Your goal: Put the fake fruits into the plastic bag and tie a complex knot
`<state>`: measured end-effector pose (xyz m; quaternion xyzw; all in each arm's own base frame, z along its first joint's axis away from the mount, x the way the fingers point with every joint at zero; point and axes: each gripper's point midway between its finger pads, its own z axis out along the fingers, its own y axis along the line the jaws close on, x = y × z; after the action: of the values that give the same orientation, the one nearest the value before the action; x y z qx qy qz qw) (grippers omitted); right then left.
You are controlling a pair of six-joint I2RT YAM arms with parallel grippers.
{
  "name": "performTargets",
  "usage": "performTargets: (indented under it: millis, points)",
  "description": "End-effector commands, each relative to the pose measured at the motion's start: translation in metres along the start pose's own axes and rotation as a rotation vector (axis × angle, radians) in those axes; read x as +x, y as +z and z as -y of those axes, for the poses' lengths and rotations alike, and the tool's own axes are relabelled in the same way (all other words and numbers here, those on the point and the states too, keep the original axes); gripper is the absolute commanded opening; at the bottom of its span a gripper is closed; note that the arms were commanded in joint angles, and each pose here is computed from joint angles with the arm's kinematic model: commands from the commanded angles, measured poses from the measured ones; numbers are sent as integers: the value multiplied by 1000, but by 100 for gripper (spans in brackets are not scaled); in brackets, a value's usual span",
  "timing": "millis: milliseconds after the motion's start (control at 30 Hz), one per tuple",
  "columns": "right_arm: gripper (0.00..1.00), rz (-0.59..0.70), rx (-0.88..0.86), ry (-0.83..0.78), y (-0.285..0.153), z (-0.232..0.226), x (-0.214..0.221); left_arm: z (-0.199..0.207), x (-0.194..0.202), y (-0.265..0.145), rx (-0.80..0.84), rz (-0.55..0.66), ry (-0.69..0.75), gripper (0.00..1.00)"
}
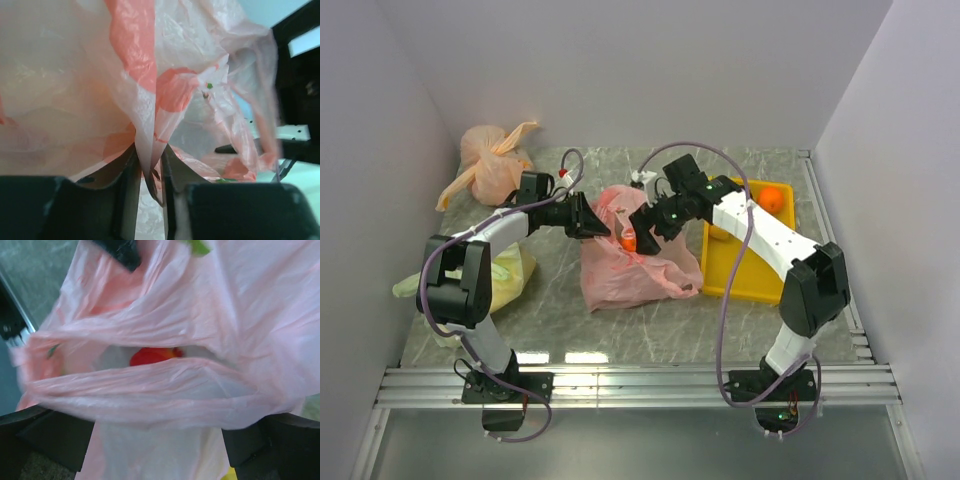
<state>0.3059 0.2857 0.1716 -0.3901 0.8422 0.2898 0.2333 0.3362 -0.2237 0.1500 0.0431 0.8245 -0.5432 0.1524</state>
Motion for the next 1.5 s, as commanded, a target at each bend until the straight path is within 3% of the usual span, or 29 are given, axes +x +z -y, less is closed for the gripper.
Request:
performTargets:
  millis: [0, 100, 233, 333, 500, 567, 700, 933, 1300, 1467]
  points:
    - [99, -19, -10, -76, -20, -13, 19, 15, -8, -6, 55, 24, 40, 27]
    - [100, -6, -30, -106, -40, -22, 32, 13, -8, -5, 56, 22, 33, 25]
    - [96, 119, -34, -75, -88, -16, 32, 10, -11, -5, 37, 21, 55, 17]
    - [90, 182, 48, -2, -117, 16, 34, 6, -11, -5, 26, 10, 53, 11]
    - [83, 245, 348, 57, -136, 100, 24, 2, -12, -4, 23, -9, 61, 9]
    - [77, 218, 489, 106, -135, 143, 21, 4, -14, -4, 25, -13, 70, 9]
    - [75, 183, 670, 142, -132, 212, 11, 1, -16, -3, 17, -22, 65, 9]
    - [63, 96, 742, 225, -109, 292, 22, -2, -23, 0, 16, -9, 61, 9]
    - [59, 97, 643, 170, -67, 323, 6, -8, -19, -1, -8, -27, 64, 11]
    - [58, 45, 581, 186, -45, 324, 22, -13, -21, -1, -18, -25, 53, 11]
